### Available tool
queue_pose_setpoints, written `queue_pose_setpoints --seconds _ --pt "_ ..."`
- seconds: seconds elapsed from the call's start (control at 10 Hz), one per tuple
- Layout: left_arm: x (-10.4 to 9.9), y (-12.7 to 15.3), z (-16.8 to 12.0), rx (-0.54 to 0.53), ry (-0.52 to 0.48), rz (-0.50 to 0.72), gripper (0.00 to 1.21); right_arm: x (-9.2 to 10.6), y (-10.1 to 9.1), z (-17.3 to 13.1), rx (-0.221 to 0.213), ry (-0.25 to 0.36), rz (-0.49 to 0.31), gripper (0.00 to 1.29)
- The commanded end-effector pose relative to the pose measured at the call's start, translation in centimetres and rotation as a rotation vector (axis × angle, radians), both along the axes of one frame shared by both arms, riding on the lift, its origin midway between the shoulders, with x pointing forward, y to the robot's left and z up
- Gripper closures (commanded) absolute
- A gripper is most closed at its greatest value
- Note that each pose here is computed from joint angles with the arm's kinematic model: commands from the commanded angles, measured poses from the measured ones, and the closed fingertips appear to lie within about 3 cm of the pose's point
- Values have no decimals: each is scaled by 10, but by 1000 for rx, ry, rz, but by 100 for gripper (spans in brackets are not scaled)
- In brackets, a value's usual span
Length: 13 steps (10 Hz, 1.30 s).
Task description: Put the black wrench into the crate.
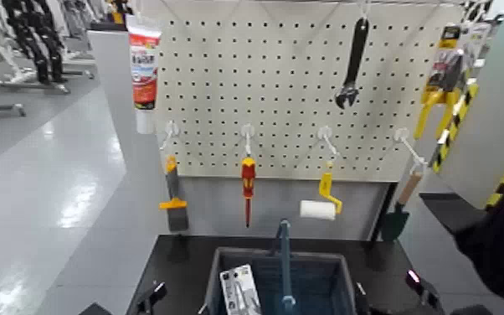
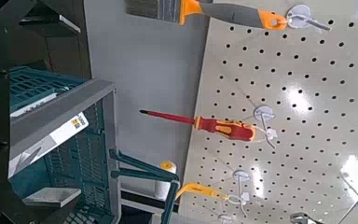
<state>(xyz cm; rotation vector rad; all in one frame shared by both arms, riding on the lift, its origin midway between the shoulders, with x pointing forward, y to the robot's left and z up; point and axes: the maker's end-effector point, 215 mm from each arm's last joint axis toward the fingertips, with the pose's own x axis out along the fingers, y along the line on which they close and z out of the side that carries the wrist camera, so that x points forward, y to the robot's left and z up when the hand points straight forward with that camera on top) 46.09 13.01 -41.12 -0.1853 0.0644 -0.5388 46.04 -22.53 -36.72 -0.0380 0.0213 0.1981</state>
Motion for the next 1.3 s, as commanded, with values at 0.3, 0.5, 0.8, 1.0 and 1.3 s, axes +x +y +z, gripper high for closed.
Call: queue_pose_setpoints --seconds 0.3,0.5,0.8,1.0,1.3 --pt "2 -3 4 1 -10 -7 10 47 3 57 38 -76 32 16" --pt "2 -3 2 -1 -5 -7 10 65 0 80 32 -99 46 16" --pt "4 -4 3 -1 -8 -11 10 91 2 107 28 -99 97 17" --pt "5 -5 3 -2 -7 -14 10 104 7 138 48 -141 121 17" --pt "7 -8 3 -3 -9 -24 10 123 21 181 74 -178 199 17"
